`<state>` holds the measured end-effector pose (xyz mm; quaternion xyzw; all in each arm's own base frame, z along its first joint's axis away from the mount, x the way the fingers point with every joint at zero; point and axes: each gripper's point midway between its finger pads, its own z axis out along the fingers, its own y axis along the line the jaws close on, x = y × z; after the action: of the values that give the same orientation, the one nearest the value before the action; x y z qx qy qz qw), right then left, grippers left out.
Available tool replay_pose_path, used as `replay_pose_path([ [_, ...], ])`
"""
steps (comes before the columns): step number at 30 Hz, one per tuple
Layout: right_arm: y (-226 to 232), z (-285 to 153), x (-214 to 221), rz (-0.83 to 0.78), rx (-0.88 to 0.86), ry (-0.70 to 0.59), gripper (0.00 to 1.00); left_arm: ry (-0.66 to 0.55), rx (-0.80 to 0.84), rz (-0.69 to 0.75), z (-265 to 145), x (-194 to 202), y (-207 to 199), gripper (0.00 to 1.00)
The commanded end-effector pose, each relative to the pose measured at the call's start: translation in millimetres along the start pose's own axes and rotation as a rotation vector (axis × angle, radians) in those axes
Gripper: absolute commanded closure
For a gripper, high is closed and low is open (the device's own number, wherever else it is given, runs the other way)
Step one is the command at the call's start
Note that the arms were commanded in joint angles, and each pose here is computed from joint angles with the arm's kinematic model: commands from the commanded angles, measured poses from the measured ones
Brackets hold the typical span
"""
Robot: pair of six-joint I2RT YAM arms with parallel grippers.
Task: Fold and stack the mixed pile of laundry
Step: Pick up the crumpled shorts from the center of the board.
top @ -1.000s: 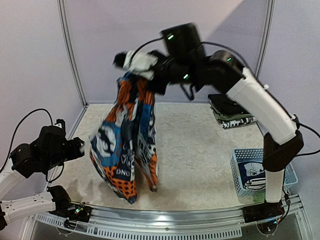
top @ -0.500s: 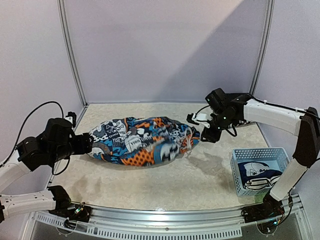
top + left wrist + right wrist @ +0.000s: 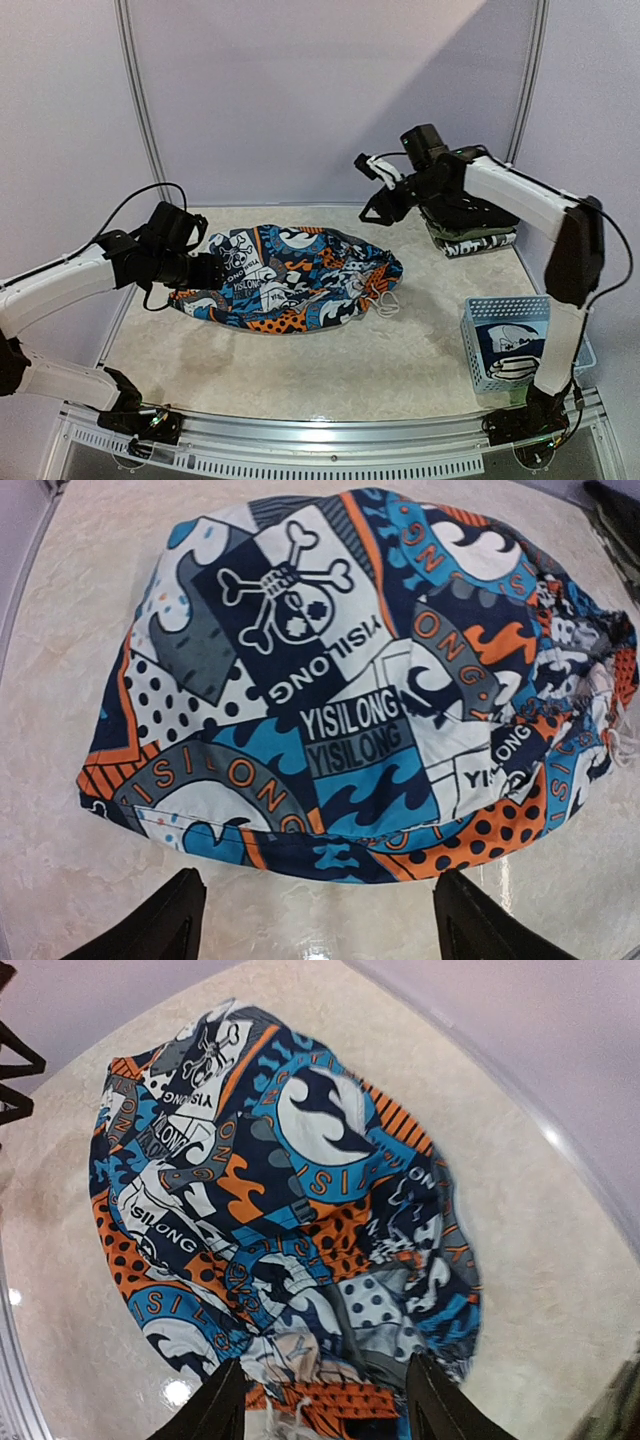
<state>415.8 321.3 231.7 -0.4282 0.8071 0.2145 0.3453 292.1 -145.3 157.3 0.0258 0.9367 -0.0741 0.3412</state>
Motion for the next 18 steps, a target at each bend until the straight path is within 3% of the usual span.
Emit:
replay_pose_path([
  [1, 24, 69, 59, 0.282, -0.218, 0.218, 0.47, 0.036, -0.032, -0.132, 3, -3, 33, 0.18],
  [7, 68, 93, 118, 0.273, -0.353, 0.385, 0.62, 0.147, -0.041, -0.260, 25, 21, 65, 0.17],
  [18, 87, 96, 146, 0.251, -0.378, 0.437, 0.61, 0.318, -0.100, -0.481, 53, 72, 119, 0.18],
])
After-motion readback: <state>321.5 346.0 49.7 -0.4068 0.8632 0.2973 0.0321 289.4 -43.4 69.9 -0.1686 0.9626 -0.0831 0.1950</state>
